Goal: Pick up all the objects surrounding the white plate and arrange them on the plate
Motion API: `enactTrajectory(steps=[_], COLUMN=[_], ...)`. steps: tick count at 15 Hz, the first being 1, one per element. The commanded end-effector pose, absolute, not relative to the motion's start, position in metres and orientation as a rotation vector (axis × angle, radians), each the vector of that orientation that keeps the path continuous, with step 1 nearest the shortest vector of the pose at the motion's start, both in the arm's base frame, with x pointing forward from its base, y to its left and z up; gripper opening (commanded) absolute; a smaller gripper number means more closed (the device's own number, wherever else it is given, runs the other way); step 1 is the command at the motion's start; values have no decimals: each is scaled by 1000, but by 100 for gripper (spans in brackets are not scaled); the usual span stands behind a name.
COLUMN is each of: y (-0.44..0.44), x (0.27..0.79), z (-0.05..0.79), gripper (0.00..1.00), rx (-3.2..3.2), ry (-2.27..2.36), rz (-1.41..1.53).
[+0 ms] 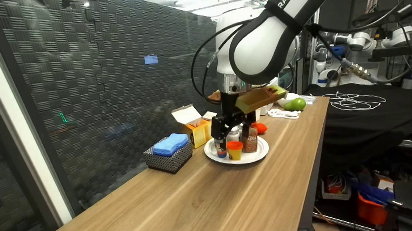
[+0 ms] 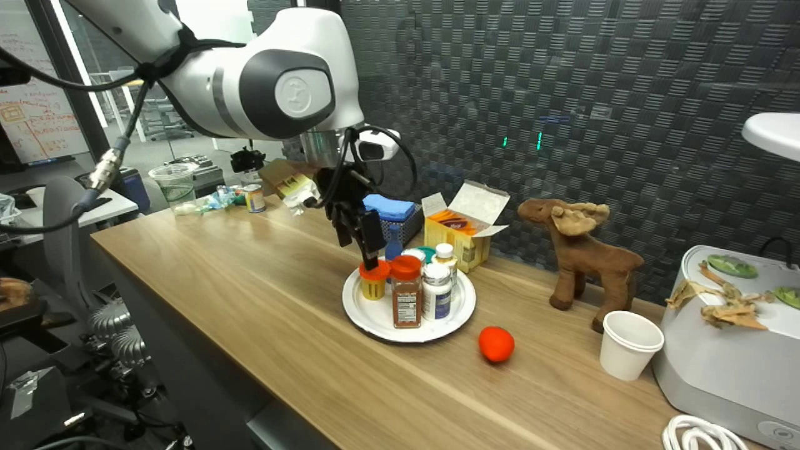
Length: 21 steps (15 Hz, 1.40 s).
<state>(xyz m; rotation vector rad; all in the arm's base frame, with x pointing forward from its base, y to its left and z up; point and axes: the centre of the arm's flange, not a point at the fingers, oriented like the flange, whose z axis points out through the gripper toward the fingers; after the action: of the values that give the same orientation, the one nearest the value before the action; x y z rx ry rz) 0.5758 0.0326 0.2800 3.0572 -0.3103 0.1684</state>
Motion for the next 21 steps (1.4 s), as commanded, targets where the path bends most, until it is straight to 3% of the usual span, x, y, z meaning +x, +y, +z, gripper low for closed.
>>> enactTrajectory(steps=[1,5,11,21], y=[36,11,-95,-199], x=[536,518,531,595], z=[328,374,405,314], gripper=[100,100,100,100], rx=[3108,3099,3036,3073], ry=[-285,-401,-813,-1191], rz=[298,476,589,370])
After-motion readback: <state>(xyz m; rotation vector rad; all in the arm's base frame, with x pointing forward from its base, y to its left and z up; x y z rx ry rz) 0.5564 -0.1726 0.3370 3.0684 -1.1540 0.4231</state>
